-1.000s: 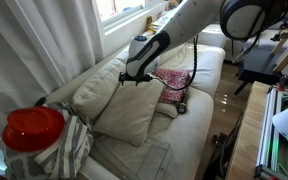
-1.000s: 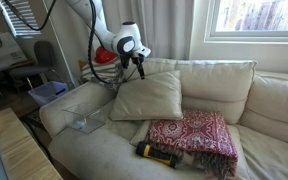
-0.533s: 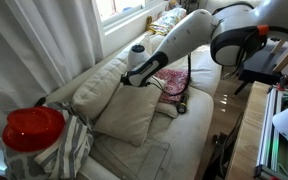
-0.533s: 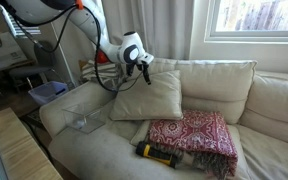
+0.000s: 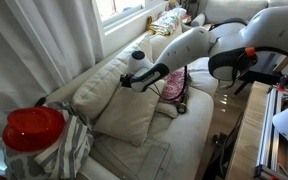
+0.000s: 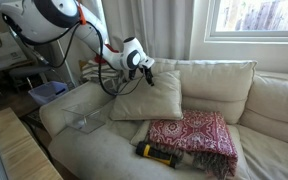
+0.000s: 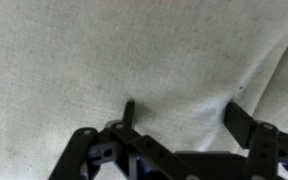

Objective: Pick up the white pillow from the red patterned blanket and put it on the left side of the couch

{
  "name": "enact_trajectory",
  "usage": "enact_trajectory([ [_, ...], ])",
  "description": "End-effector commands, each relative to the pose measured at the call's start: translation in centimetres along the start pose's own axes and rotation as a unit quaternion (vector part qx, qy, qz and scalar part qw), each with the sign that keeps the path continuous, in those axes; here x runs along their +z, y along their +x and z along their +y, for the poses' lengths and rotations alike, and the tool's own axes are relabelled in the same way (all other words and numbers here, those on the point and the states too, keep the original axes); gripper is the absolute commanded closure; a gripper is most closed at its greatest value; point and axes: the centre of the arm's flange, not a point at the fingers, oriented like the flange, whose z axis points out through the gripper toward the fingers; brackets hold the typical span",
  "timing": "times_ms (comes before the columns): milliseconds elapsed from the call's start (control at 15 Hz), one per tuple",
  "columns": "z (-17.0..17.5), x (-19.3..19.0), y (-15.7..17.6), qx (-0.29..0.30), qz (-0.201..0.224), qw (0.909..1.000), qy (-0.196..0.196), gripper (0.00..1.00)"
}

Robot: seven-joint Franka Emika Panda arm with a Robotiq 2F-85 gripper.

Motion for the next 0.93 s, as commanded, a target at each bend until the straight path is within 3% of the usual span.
enact_trajectory([
  [0,-0.5,4.0,-0.1,0.011,0.019,0.9996,-0.019,0.42],
  [267,-0.3,3.7,-0.2,0.026,0.006,0.9990,-0.036,0.69],
  [533,-0.1,2.4,-0.2,0.058,-0.047,0.9966,-0.035,0.99],
  [867,1.9,0.0,1.4,0.075,-0.113,0.9906,-0.013,1.00],
])
